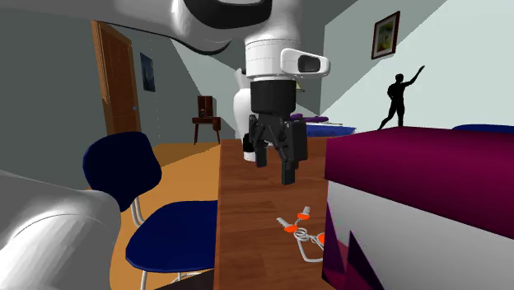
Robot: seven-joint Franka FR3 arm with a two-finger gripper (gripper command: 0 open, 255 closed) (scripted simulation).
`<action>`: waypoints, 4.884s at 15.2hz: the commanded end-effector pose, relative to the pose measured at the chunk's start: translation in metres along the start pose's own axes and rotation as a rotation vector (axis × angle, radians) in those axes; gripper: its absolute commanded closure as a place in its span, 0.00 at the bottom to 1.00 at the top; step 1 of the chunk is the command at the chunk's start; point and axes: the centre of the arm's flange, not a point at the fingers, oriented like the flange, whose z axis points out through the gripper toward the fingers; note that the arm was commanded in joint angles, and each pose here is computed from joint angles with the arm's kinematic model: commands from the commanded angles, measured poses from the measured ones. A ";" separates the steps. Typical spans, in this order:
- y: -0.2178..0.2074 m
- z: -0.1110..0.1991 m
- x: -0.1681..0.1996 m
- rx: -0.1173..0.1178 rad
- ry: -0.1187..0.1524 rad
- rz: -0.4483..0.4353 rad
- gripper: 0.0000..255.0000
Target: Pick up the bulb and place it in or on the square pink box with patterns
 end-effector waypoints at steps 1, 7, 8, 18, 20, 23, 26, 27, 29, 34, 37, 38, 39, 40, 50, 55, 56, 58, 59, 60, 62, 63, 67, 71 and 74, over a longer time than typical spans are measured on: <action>0.000 0.000 0.000 0.000 0.000 0.000 0.00; -0.070 -0.042 0.013 -0.028 -0.015 -0.480 0.00; -0.082 -0.048 0.012 -0.033 -0.018 -0.560 0.00; -0.113 -0.030 0.004 -0.046 -0.024 -0.777 0.00; -0.113 -0.027 0.004 -0.046 -0.024 -0.777 0.00; -0.113 -0.027 0.004 -0.046 -0.024 -0.777 0.00; -0.113 -0.027 0.004 -0.046 -0.024 -0.777 0.00; -0.113 -0.027 0.004 -0.046 -0.024 -0.777 1.00; -0.113 -0.027 0.004 -0.046 -0.024 -0.777 1.00; -0.113 -0.027 0.004 -0.046 -0.024 -0.777 1.00; -0.113 -0.027 0.004 -0.046 -0.024 -0.777 0.00; -0.124 -0.023 0.002 -0.036 -0.036 -0.793 0.00; -0.135 -0.019 0.000 -0.025 -0.049 -0.808 0.00; -0.146 -0.015 -0.003 -0.015 -0.061 -0.823 0.00; -0.206 0.025 -0.023 0.042 -0.127 -0.904 0.00; -0.205 0.044 -0.026 0.042 -0.127 -0.904 0.00; -0.205 0.044 -0.026 0.042 -0.127 -0.904 0.00; -0.205 0.044 -0.026 0.042 -0.127 -0.904 0.00; -0.205 0.044 -0.026 0.042 -0.127 -0.904 0.00; -0.205 0.044 -0.026 0.042 -0.127 -0.904 0.00; -0.205 0.044 -0.026 0.042 -0.127 -0.904 1.00; -0.205 0.044 -0.026 0.042 -0.127 -0.904 1.00; -0.205 0.043 -0.026 0.042 -0.127 -0.904 1.00; -0.205 0.044 -0.026 0.042 -0.127 -0.904 1.00; -0.206 0.028 -0.025 0.042 -0.127 -0.904 1.00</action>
